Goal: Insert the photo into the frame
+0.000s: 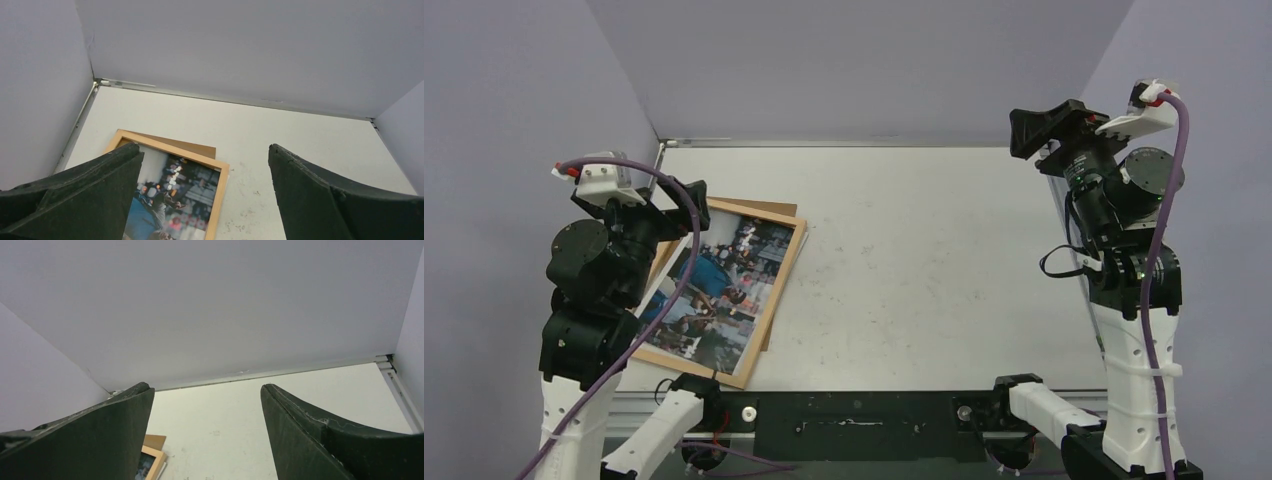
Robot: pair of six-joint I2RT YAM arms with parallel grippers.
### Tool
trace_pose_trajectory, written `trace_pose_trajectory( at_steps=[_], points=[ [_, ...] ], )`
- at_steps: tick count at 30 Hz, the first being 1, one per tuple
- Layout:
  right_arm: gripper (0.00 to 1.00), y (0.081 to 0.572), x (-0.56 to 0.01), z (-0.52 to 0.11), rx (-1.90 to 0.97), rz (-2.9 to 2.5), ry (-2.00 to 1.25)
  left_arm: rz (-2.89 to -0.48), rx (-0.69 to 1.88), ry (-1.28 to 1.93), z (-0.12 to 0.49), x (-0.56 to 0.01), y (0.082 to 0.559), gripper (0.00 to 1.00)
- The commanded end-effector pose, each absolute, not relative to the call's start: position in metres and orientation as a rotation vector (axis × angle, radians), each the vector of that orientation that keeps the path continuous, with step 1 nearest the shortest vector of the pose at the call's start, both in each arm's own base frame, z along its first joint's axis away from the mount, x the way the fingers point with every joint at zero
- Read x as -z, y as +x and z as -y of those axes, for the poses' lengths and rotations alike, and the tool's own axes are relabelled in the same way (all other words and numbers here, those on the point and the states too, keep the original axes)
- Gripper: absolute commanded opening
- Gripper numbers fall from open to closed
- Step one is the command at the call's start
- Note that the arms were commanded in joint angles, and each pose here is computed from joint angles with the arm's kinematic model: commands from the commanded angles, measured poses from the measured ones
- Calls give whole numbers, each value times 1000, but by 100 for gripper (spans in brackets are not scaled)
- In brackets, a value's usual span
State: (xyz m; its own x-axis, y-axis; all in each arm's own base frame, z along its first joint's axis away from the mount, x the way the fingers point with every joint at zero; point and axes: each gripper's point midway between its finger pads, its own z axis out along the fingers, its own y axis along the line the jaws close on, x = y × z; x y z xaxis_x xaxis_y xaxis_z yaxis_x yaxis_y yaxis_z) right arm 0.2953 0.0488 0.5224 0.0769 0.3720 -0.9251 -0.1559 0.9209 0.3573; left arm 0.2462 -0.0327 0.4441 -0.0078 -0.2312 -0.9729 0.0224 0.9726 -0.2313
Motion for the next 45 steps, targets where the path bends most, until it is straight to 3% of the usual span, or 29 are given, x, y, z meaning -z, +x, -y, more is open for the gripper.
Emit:
trace_pose_trajectory(
  at_steps=[1,13,22,30,39,45],
  points=[
    [80,285,-534,-50,-440,-1395,208,-1500,274,-171,41,-456,246,97],
    [84,294,-509,-57,-513,-1443,255,-1665,185,-147,43,-390,273,97],
    [82,318,-445,-62,-548,-1604,368,-2107,233,-82,73,-278,283,97],
    [76,337,-374,-86,-625,-1779,433,-2459,339,-177,94,-185,254,97],
    [70,335,-282,-141,-624,-2046,424,-2671,420,-204,115,-124,241,90],
    [66,327,-242,-180,-661,-2166,384,-2769,348,-193,118,-86,242,76]
  ],
)
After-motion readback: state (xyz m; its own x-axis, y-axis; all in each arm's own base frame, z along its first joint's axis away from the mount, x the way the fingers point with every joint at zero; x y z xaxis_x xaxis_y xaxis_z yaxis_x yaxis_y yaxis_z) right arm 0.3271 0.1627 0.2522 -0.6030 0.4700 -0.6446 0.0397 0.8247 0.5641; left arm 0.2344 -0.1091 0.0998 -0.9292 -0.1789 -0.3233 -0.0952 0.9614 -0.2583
